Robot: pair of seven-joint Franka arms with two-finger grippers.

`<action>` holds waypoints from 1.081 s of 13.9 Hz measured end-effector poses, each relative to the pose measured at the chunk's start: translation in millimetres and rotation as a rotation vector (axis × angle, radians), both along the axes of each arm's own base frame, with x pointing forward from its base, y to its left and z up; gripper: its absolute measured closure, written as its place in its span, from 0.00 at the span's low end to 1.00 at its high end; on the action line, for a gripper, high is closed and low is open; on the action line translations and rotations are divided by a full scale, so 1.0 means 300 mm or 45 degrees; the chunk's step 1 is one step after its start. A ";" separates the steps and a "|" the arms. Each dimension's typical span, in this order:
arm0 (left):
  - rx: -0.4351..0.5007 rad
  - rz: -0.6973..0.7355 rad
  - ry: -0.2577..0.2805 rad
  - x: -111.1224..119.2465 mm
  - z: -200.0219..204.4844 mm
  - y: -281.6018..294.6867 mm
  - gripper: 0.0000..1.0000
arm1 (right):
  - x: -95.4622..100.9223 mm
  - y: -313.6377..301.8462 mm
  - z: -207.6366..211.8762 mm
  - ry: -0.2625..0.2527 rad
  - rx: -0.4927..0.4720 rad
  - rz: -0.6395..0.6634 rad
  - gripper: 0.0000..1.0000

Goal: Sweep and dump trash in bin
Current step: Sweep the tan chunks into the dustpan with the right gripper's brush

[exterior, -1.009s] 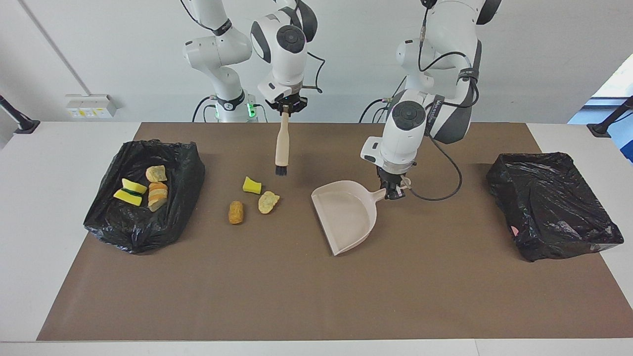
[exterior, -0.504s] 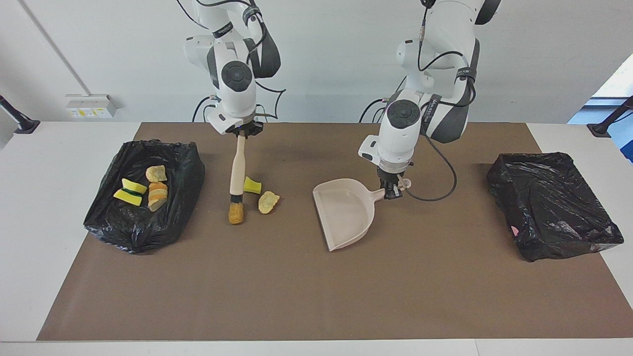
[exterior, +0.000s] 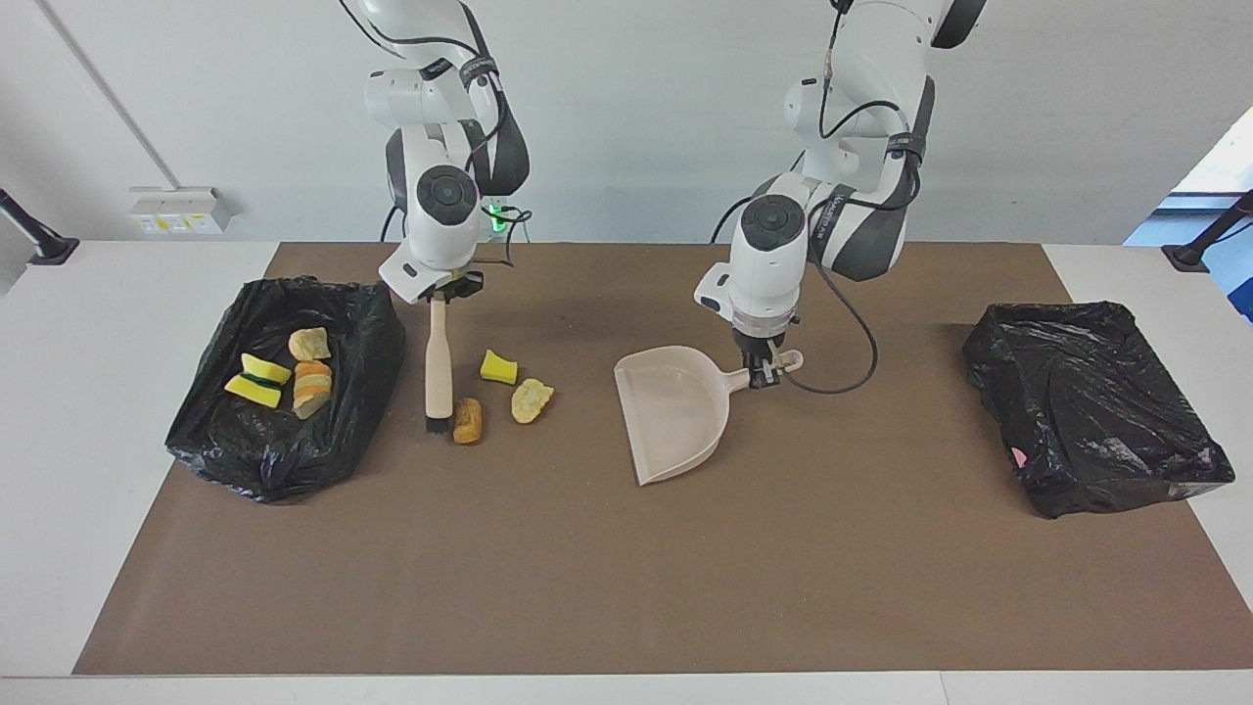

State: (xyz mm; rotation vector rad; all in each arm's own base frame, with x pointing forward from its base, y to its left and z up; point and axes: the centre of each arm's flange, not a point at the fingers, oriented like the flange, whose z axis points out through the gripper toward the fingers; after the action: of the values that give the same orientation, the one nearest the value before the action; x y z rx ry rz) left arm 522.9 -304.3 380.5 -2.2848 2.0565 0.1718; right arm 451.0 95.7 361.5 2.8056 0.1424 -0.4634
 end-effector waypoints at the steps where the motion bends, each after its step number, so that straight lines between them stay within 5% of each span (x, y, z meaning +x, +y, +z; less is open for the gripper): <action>1: 0.003 -0.007 0.000 -0.009 0.001 -0.007 0.68 | 0.013 0.003 -0.021 -0.005 0.007 0.010 0.73; 6: 0.014 -0.057 0.002 -0.085 -0.008 -0.048 0.68 | 0.034 0.036 -0.053 -0.008 0.036 0.031 0.73; 15: 0.019 -0.064 -0.003 -0.107 -0.014 -0.045 0.68 | -0.020 0.356 -0.102 0.108 0.279 0.049 0.73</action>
State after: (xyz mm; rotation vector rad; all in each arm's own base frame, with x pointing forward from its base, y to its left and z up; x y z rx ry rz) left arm 490.7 -317.7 376.2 -2.2209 2.1017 0.1810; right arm 445.0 202.5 331.1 2.9903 0.2813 -0.5908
